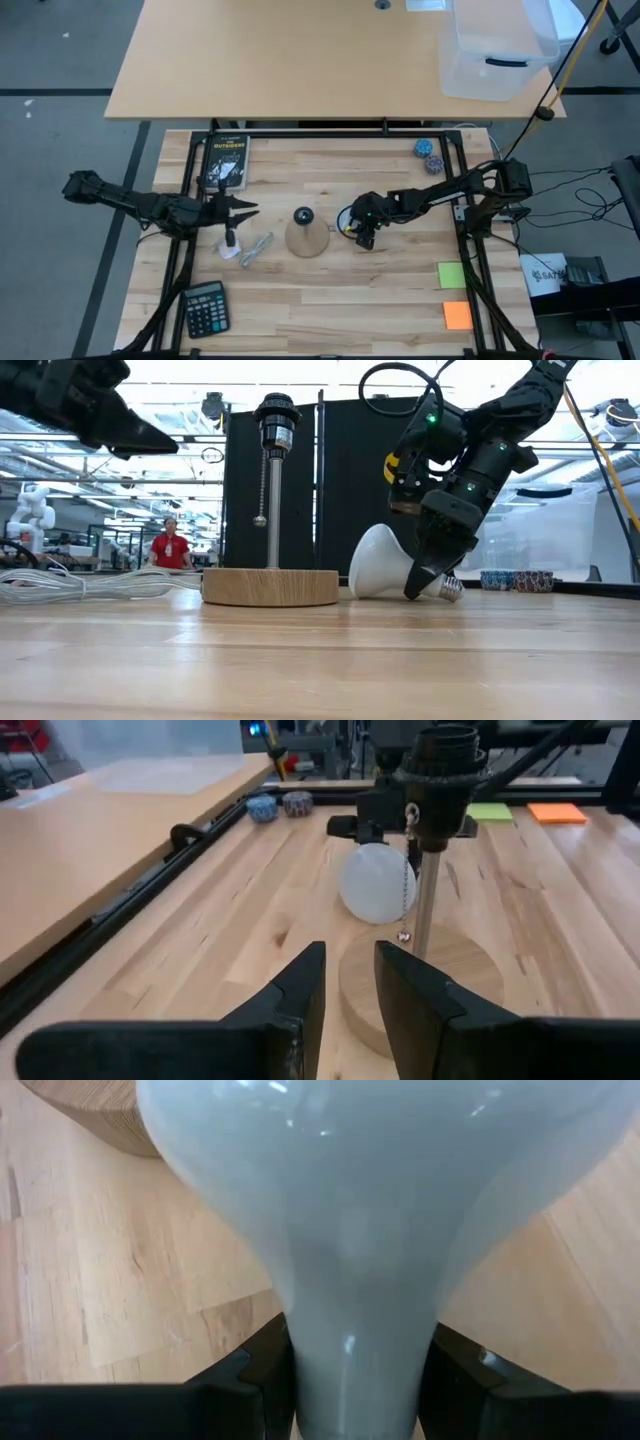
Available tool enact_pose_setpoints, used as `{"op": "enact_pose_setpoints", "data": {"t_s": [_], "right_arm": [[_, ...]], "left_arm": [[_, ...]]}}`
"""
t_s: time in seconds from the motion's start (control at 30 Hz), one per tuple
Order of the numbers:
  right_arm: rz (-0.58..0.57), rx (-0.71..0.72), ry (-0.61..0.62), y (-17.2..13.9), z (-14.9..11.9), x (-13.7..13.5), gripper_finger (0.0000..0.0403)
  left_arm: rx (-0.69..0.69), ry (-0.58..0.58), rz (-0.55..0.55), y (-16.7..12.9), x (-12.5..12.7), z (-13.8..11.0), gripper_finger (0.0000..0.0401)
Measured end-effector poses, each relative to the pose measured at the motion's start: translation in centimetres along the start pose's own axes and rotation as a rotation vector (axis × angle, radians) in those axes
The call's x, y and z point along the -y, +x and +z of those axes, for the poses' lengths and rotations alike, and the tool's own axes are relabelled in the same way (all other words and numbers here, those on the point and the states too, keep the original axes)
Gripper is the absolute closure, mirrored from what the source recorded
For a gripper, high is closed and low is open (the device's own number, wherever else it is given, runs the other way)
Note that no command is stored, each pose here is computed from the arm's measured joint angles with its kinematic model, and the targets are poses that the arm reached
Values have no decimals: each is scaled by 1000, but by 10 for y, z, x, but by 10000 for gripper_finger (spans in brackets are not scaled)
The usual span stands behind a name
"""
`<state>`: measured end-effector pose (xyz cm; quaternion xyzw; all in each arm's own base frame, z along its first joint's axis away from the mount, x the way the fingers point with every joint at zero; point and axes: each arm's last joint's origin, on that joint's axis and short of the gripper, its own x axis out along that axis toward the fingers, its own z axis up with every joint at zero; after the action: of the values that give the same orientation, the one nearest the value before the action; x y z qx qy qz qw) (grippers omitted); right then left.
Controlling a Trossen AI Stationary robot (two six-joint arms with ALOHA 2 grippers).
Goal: Screw lightbulb
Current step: Remove the lightbulb from the lamp base
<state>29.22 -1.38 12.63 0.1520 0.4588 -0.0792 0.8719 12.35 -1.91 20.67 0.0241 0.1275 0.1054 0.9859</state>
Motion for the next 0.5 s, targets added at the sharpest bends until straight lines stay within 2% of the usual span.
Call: {"op": "enact_pose_setpoints", "data": {"t_s": [0.23, 0.5], "right_arm": [[2, 3, 0, 0, 0, 0, 254], [3, 4, -1, 0, 0, 0, 254]], "left_arm": [[78, -26, -31, -7, -4, -28, 307], [193, -44, -102, -11, -5, -46, 307]]}}
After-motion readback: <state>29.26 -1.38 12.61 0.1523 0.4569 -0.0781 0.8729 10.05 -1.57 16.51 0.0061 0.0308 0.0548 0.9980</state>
